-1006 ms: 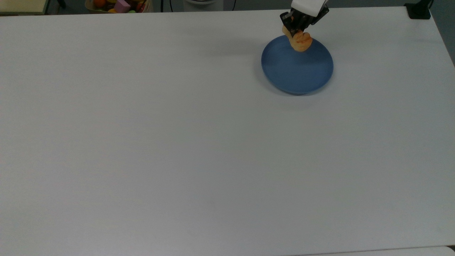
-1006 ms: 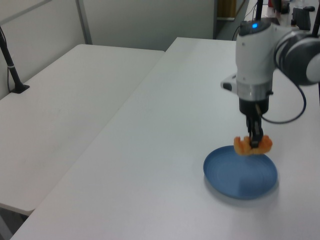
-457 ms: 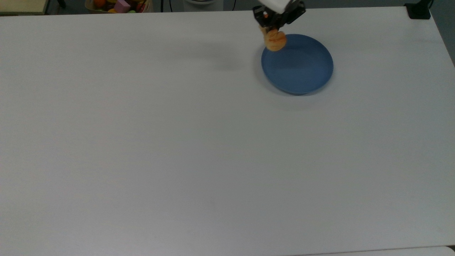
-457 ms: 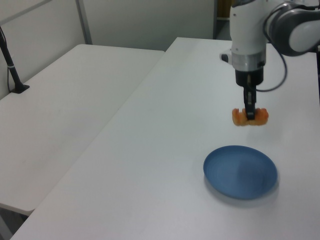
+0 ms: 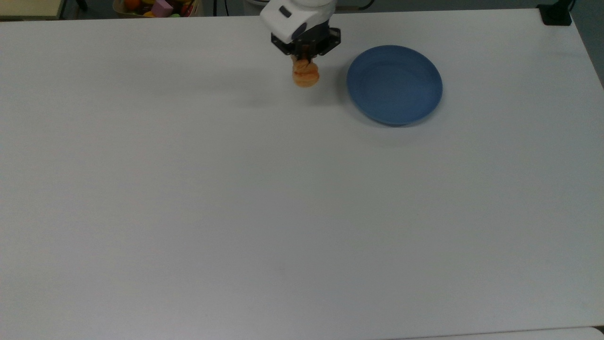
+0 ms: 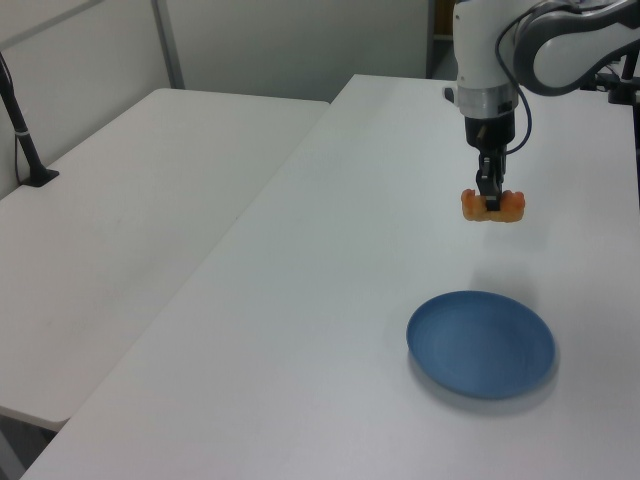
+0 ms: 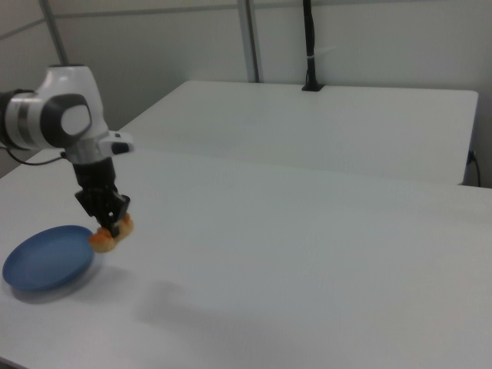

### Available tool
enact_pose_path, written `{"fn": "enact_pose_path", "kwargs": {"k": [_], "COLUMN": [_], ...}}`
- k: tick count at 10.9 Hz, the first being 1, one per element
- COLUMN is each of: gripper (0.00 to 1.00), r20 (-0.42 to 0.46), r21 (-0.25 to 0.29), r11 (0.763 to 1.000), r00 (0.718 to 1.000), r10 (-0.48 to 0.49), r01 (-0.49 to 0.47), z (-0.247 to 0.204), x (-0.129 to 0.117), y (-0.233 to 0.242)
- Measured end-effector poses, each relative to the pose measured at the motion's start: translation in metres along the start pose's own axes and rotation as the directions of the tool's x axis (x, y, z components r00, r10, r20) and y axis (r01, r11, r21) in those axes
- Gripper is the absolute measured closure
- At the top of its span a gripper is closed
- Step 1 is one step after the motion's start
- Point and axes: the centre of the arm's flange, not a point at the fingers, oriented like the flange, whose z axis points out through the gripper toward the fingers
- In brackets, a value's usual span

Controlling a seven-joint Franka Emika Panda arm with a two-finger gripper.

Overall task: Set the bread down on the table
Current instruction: 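Lower the held bread roll onto the bare table surface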

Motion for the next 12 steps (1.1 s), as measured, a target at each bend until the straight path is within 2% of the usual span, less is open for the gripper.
{"fn": "enact_pose_path", "kwargs": {"k": [4, 7, 8, 10, 12], "gripper": [0.81, 0.77, 0.71, 0.44, 0.13], "r20": [-0.039, -0.022, -0.025, -0.024, -0.022], "r21": [-0.026, -0.044, -0.044, -0.043, -0.043], "r11": [1.0, 0.999, 0.999, 0.999, 0.999], "r00": [0.999, 0.999, 0.999, 1.0, 1.0], "r10": [-0.004, -0.023, -0.021, -0.015, -0.012], "r01": [0.003, 0.022, 0.02, 0.014, 0.011], "z": [0.07, 0.12, 0.119, 0.119, 0.12], "x": [0.0, 0.004, 0.005, 0.005, 0.005], "y": [0.03, 0.035, 0.037, 0.041, 0.042]}}
